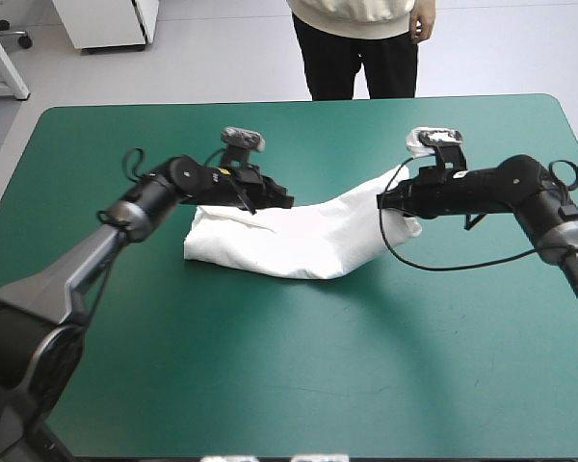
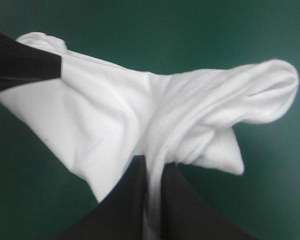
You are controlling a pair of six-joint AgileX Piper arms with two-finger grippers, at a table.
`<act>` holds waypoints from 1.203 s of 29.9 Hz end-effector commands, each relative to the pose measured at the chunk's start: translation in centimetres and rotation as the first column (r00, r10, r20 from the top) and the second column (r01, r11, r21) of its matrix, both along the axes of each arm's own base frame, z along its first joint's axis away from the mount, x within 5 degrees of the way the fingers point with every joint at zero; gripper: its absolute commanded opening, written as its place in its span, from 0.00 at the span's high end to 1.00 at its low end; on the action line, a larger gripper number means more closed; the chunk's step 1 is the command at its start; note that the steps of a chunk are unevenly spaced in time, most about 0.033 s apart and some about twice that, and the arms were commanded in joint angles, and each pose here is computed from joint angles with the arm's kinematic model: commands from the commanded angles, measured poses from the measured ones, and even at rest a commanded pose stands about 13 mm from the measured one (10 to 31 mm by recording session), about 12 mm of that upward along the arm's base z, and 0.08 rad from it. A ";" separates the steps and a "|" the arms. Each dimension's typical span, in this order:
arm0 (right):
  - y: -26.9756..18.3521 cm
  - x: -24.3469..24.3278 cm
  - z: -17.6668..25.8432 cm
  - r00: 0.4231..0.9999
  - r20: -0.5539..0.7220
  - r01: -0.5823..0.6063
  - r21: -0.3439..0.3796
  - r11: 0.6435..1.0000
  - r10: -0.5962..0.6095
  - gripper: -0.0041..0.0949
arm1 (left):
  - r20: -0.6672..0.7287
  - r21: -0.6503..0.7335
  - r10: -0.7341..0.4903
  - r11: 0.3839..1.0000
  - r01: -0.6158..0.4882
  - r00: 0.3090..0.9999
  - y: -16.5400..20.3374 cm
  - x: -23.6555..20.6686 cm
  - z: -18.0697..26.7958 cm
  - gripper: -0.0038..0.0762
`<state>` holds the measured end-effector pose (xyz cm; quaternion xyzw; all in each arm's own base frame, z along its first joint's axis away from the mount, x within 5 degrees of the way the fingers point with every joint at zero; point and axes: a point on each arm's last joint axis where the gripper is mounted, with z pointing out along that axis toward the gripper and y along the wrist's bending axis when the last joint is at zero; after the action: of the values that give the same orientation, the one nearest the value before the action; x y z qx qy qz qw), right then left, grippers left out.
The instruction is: Fold the cloth
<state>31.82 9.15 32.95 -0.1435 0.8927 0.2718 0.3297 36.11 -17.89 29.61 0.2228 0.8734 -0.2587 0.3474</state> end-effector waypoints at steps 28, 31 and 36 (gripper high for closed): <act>29.5 4.8 -1.0 0.913 0.058 -0.397 -0.107 0.911 0.405 0.96 | 0.451 0.073 0.290 0.931 -0.358 0.845 15.6 -19.1 21.6 0.96; 30.6 3.8 -1.2 0.879 0.065 -0.467 -0.085 0.880 0.473 0.85 | 0.440 0.077 0.289 0.931 -0.356 0.850 15.6 -18.7 21.4 0.96; 32.5 1.5 -0.4 0.806 0.133 -0.572 -0.074 0.817 0.577 0.46 | 0.385 0.103 0.280 0.934 -0.342 0.879 15.6 -17.4 20.5 0.96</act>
<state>35.67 41.24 26.31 -0.4038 0.8418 0.2763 0.2282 18.44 -2.18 49.18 0.1598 0.8511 -0.0707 0.4950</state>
